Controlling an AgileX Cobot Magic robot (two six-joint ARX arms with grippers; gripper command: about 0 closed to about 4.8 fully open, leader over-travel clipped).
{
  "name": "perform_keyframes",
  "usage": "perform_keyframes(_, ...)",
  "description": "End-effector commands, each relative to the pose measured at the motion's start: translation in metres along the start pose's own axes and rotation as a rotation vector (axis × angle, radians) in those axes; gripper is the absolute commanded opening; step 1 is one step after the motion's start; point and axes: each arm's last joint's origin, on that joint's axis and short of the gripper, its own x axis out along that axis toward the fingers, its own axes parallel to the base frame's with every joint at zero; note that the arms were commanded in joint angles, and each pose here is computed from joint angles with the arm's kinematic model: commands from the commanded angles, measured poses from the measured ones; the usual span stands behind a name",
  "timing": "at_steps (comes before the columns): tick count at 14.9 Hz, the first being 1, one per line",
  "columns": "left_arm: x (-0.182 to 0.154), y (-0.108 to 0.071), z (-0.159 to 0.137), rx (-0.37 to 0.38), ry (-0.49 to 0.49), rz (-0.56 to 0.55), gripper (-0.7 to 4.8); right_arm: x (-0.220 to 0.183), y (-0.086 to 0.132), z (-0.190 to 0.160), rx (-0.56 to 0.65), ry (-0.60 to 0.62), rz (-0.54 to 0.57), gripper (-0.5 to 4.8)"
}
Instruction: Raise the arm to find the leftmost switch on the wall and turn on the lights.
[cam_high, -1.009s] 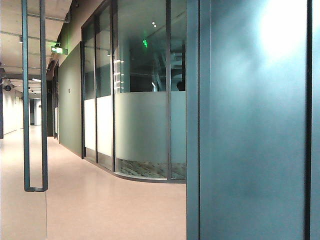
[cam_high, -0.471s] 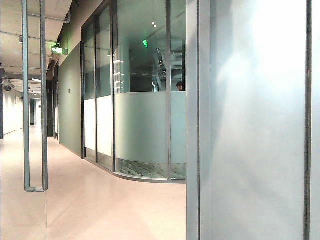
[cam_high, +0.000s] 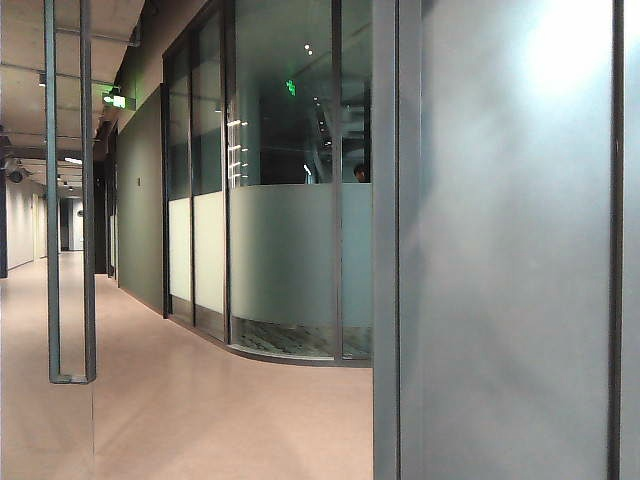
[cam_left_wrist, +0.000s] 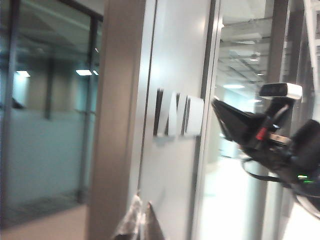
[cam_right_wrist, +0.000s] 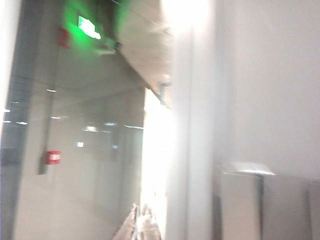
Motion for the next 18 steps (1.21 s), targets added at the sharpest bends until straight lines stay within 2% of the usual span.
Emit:
perform_keyframes(1, -0.014, -0.019, 0.014, 0.161, -0.046, 0.189, -0.05, -0.017, 0.015, 0.024, 0.032, 0.055, -0.012, -0.01)
perform_keyframes(3, -0.027, -0.031, 0.019, 0.204, -0.043, 0.379, -0.05, -0.030, 0.025, 0.037, 0.045, 0.094, -0.024, -0.01)
perform_keyframes(6, -0.053, -0.049, 0.018, 0.279, 0.007, 0.721, -0.05, -0.049, 0.037, 0.050, 0.031, 0.178, -0.043, -0.01)
perform_keyframes(8, -0.071, -0.063, 0.011, 0.301, 0.004, 0.797, -0.05, -0.064, 0.042, 0.045, 0.040, 0.221, -0.073, -0.01)
perform_keyframes(11, -0.102, -0.080, -0.017, 0.323, 0.001, 0.911, -0.05, -0.099, 0.047, 0.014, 0.039, 0.276, -0.229, -0.01)
perform_keyframes(14, -0.127, -0.082, -0.062, 0.290, 0.075, 0.990, -0.05, -0.141, 0.052, -0.028, 0.003, 0.344, -0.381, -0.01)
perform_keyframes(16, -0.141, -0.079, -0.095, 0.254, 0.164, 1.009, -0.05, -0.170, 0.056, -0.058, -0.001, 0.380, -0.475, -0.01)
perform_keyframes(18, -0.154, -0.082, -0.116, 0.242, 0.190, 1.014, -0.05, -0.197, 0.061, -0.083, 0.001, 0.428, -0.531, -0.01)
